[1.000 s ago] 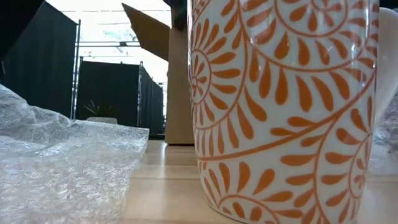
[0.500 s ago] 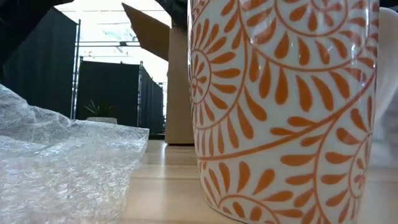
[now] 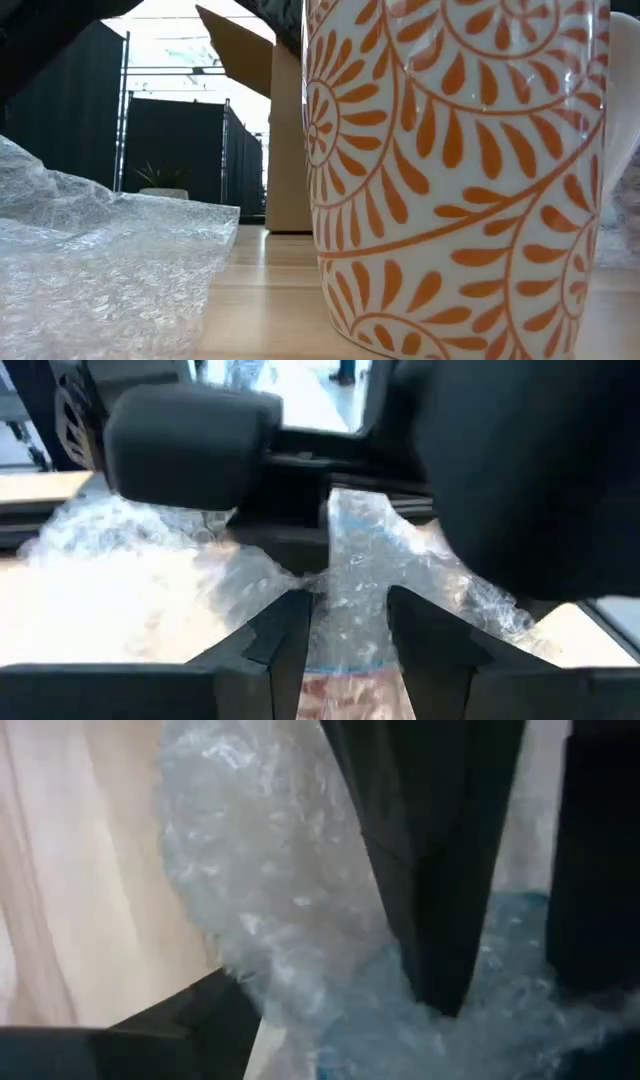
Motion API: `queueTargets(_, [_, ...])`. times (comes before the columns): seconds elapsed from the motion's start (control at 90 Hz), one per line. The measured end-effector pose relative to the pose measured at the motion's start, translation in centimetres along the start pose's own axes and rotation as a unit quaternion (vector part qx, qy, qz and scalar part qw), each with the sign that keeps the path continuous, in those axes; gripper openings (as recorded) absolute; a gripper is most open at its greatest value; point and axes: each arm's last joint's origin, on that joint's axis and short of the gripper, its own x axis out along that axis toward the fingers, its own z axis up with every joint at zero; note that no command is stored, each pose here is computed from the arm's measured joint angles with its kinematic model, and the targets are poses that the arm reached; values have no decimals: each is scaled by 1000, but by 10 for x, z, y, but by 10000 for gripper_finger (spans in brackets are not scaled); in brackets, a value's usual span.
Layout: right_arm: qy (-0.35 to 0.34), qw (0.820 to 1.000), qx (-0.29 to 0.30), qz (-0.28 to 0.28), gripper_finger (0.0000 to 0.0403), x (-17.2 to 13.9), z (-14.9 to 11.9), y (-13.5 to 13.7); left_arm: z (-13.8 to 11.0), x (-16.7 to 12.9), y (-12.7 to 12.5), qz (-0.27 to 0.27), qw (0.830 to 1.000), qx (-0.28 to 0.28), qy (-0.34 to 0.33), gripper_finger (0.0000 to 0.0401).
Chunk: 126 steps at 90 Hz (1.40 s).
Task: Wrap mug
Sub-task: Wrap the red mug with bubble wrap
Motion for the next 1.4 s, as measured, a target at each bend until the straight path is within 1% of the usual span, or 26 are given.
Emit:
queueTargets(0.1, [14, 1000, 8, 6, 270, -3, -1, -2, -1, 0, 0, 1, 1000, 1, 4, 127])
queueTargets(0.222, [15, 999, 23, 23, 270, -14, -1, -6, -1, 1, 2, 1, 1000, 1, 4, 127])
queueTargets(0.467, [-8, 998, 34, 56, 270, -66, 4, -18, -2, 1, 2, 1, 1000, 0, 8, 127])
queueTargets(0.567, [-29, 996, 36, 79, 270, -82, 2, -23, -3, 1, 2, 1, 1000, 0, 9, 127])
queueTargets(0.678, [-75, 993, 32, 80, 270, -86, 1, -20, -3, 1, 2, 1, 1000, 0, 10, 127])
queueTargets(0.744, [-89, 993, 24, 75, 270, -82, 2, -15, -4, 1, 2, 2, 1000, 0, 11, 127])
queueTargets(0.822, [-84, 994, 18, 72, 270, -68, 1, -8, -4, 1, 2, 2, 1000, 0, 11, 127])
queueTargets(0.978, [-36, 997, 23, 59, 270, -33, -7, -1, -4, 1, 2, 2, 1000, -1, 11, 127])
queueTargets(1.044, [-18, 999, 30, 40, 270, -19, -12, -1, -4, 1, 2, 2, 1000, -1, 11, 127])
queueTargets(1.256, [-27, 998, 40, 35, 270, 0, -19, -6, -3, 0, 2, 2, 1000, -1, 9, 127])
queueTargets(1.4, [-39, 997, 45, 45, 270, 11, -21, -7, -3, 0, 2, 2, 1000, -2, 10, 127])
